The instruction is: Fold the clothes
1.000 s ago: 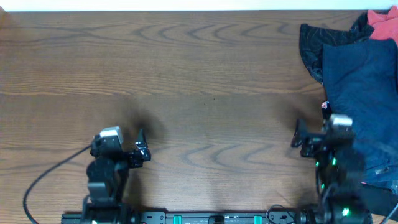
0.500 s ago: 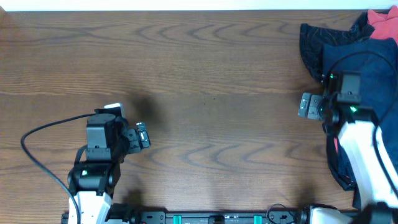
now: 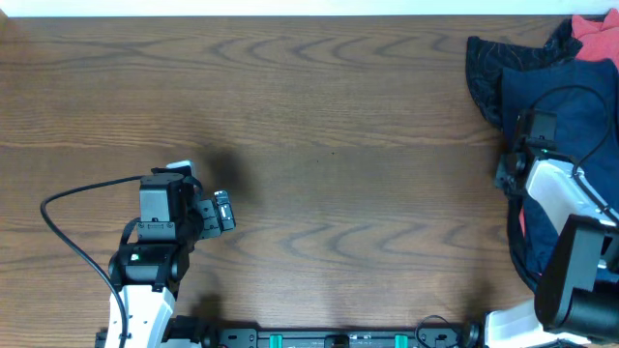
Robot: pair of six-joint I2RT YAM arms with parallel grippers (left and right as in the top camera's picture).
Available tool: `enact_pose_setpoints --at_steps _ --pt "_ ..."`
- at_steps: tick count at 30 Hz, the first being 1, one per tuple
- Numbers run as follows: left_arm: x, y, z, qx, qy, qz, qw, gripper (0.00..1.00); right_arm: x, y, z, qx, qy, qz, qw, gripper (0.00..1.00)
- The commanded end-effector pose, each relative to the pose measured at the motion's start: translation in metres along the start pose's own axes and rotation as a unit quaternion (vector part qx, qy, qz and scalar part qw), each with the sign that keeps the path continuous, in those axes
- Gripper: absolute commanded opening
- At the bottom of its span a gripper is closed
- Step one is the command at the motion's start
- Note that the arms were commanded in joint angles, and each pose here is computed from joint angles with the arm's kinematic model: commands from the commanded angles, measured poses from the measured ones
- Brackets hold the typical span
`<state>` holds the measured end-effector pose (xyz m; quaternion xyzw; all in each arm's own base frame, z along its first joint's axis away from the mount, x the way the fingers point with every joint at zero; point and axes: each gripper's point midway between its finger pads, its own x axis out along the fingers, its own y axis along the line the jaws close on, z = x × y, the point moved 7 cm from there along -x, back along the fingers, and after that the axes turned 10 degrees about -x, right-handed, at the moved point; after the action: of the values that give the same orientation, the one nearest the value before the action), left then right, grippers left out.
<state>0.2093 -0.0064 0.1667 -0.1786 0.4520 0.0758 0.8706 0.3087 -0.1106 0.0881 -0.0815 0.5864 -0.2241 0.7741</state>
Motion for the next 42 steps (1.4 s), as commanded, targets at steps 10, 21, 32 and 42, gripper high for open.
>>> enact_pose_setpoints --at_steps 10,21,32,42 --pt "-0.004 -0.002 0.006 -0.01 -0.008 -0.002 1.0 0.98 -0.067 -0.012 0.038 0.045 -0.114 0.104 0.987 0.01" --pt "-0.004 -0.002 0.006 -0.01 -0.008 -0.002 1.0 0.98 -0.241 0.112 -0.003 -0.255 -0.241 0.521 0.778 0.01" --pt "-0.004 -0.002 0.006 -0.01 -0.007 -0.002 1.0 0.98 -0.225 0.208 -0.107 -0.514 -0.101 0.443 0.728 0.02" --pt "-0.004 -0.009 0.008 -0.07 -0.005 -0.033 0.997 0.98 -0.179 0.144 -0.071 -0.207 -0.06 0.095 0.972 0.24"
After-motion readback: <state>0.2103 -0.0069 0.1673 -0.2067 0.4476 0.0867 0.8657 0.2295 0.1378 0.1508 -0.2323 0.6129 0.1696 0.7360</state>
